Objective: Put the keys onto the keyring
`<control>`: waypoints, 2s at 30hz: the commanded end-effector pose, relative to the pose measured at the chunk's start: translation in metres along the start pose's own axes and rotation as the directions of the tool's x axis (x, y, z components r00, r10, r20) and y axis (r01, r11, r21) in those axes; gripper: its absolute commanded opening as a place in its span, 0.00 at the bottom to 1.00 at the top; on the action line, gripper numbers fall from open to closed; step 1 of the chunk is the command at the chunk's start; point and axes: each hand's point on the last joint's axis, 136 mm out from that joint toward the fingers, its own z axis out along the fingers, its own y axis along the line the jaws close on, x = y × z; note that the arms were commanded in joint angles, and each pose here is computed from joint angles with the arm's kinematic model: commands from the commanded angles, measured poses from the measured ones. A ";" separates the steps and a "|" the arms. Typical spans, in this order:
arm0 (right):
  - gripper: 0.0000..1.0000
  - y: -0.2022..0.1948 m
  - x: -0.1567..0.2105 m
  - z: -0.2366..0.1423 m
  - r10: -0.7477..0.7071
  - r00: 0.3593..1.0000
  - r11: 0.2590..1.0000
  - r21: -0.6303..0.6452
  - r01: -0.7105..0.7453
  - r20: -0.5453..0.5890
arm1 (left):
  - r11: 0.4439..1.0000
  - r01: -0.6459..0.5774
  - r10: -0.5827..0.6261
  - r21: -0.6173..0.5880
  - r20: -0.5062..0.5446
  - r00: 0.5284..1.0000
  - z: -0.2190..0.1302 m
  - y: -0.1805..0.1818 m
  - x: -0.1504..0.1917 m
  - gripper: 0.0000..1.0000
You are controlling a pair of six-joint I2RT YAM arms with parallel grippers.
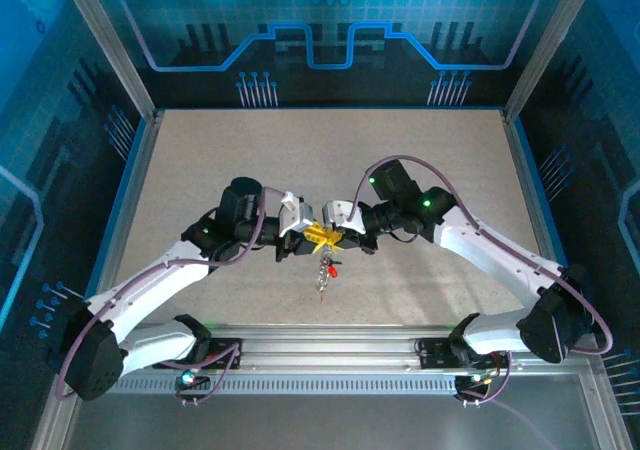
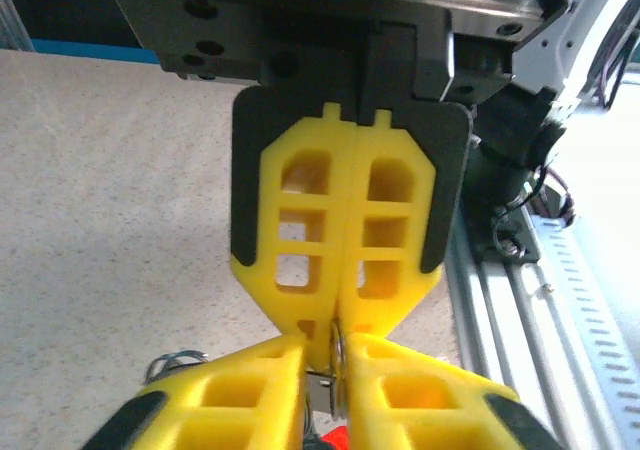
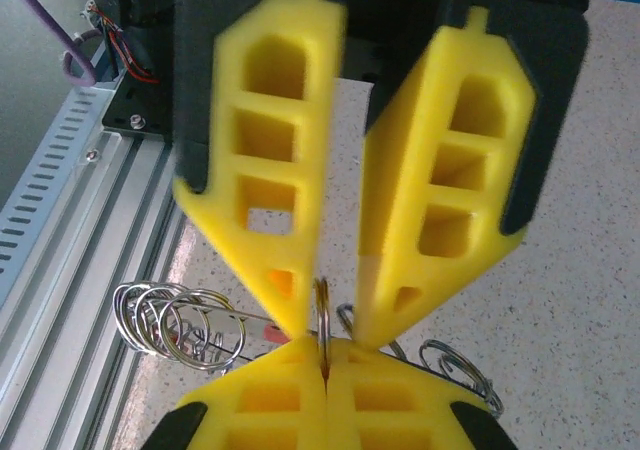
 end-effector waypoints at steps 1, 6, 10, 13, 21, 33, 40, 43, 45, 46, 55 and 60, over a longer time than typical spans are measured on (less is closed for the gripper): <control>0.00 -0.003 -0.023 0.001 -0.031 0.997 0.999 -0.008 0.032 0.073 | 0.999 -0.028 0.028 0.035 -0.014 0.999 0.002 -0.007 -0.004 0.04; 0.00 -0.005 -0.027 -0.001 -0.024 0.994 1.000 -0.015 0.026 0.108 | 0.997 -0.069 0.069 0.023 0.000 0.998 -0.003 -0.011 -0.003 0.00; 0.05 -0.005 -0.026 -0.009 0.000 0.989 1.000 -0.014 0.002 0.147 | 0.995 -0.102 0.102 -0.016 -0.004 0.995 -0.009 -0.012 -0.005 0.00; 0.10 -0.004 -0.024 -0.017 0.019 0.983 1.000 -0.020 -0.015 0.180 | 0.992 -0.116 0.118 -0.051 0.053 0.992 -0.013 -0.011 -0.012 0.00; 0.14 0.003 -0.019 -0.018 0.039 0.981 0.999 -0.033 -0.034 0.193 | 0.985 -0.122 0.144 -0.118 0.201 0.969 -0.021 -0.005 -0.031 0.00; 0.13 0.003 -0.017 -0.013 0.046 0.978 0.998 -0.047 -0.038 0.201 | 0.988 -0.123 0.143 -0.093 0.260 0.955 -0.021 -0.007 -0.037 0.00; 0.16 0.003 -0.020 -0.011 0.043 0.976 0.998 -0.050 -0.033 0.212 | 0.982 -0.184 0.186 -0.035 0.296 0.937 -0.021 -0.020 -0.039 0.00; 0.16 0.005 -0.021 -0.012 0.039 0.974 0.998 -0.048 -0.029 0.221 | 0.979 -0.203 0.203 -0.031 0.297 0.933 -0.020 -0.022 -0.037 0.00; 0.16 0.006 -0.024 -0.013 0.037 0.971 0.998 -0.052 -0.025 0.235 | 0.977 -0.209 0.211 -0.038 0.298 0.931 -0.021 -0.022 -0.037 0.00; 0.16 0.007 -0.026 -0.015 0.033 0.970 0.998 -0.055 -0.021 0.240 | 0.977 -0.210 0.213 -0.040 0.298 0.931 -0.022 -0.022 -0.037 0.00; 0.16 0.019 -0.033 -0.022 -0.004 0.959 0.997 -0.069 0.024 0.282 | 0.974 -0.227 0.225 -0.029 0.303 0.926 -0.023 -0.026 -0.039 0.00; 0.16 0.025 -0.036 -0.029 -0.036 0.953 0.997 -0.057 0.055 0.300 | 0.972 -0.234 0.230 -0.023 0.297 0.927 -0.025 -0.029 -0.040 0.00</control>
